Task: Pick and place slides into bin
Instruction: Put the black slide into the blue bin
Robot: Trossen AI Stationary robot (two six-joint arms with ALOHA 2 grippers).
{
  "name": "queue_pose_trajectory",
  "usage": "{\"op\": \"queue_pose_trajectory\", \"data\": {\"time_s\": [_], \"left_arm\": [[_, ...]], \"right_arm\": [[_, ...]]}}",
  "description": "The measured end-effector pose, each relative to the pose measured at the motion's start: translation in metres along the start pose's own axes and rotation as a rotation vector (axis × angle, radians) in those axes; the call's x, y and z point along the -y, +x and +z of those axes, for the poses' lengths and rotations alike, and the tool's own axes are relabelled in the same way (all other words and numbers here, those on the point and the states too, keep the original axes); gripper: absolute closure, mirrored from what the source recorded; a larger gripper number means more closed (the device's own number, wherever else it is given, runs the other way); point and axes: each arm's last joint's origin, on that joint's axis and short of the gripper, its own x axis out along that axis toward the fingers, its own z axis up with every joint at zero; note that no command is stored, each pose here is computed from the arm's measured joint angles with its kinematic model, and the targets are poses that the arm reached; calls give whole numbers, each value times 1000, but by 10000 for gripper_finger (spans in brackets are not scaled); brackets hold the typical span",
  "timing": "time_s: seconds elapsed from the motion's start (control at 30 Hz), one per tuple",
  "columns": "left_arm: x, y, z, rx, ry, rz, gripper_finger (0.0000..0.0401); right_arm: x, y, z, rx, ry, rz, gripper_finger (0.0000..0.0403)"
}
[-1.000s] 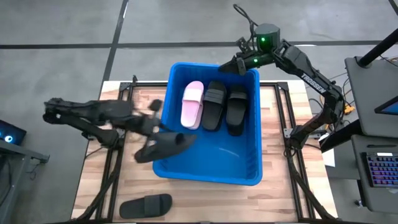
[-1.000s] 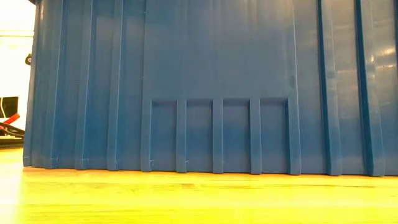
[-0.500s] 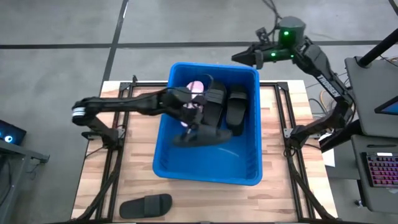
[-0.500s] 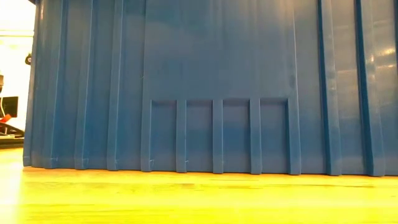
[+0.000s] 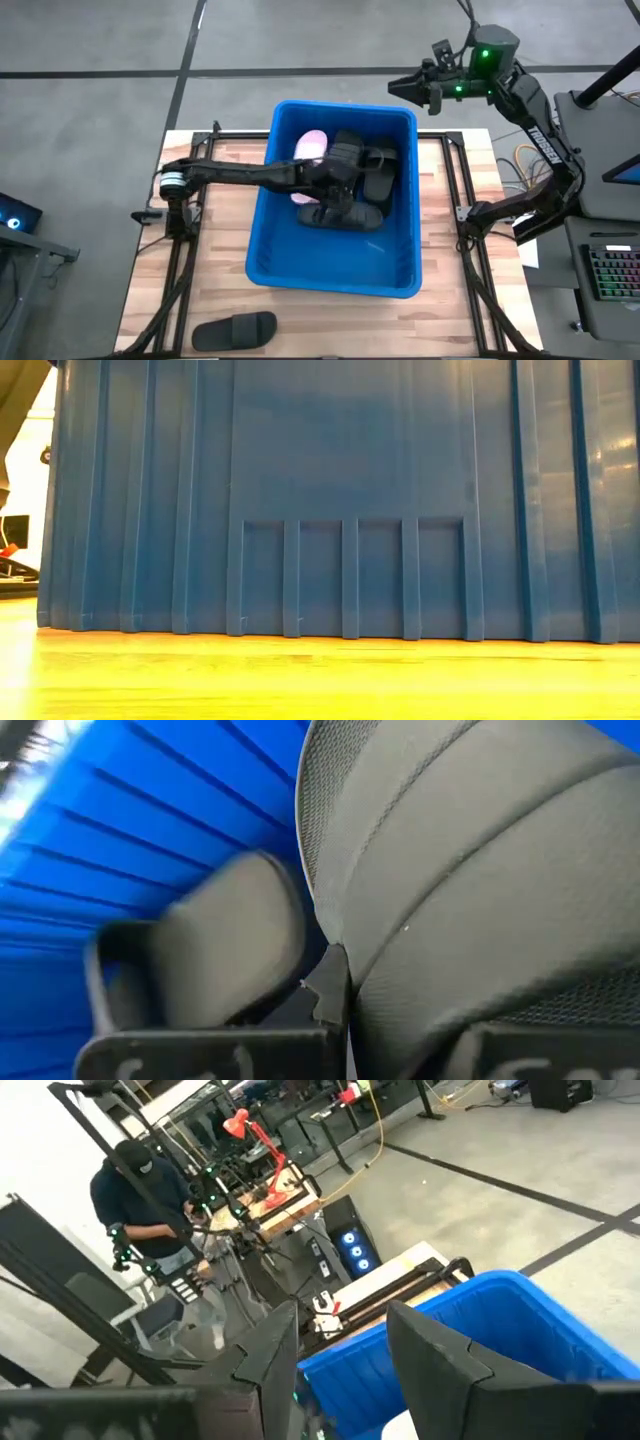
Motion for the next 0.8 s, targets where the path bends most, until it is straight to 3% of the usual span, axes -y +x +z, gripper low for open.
{"op": "queue_pose_trajectory", "data": {"time_s": [0.17,0.47,0.57,0.67,0.8], "left_arm": [[19,22,-5,-63,87,-57,401],[24,30,-10,-163,108,25,401],[32,33,-12,-217,191,73,401],[47,34,-13,-230,259,50,401],[60,35,-19,-225,220,72,401]], "right_arm": [[0,-1,-2,-20,-27,-6,257],[6,4,-5,-55,-38,-21,257],[7,5,-6,-59,-39,-22,257],[8,6,-6,-60,-39,-22,257],[8,6,-6,-60,-39,-23,257]]}}
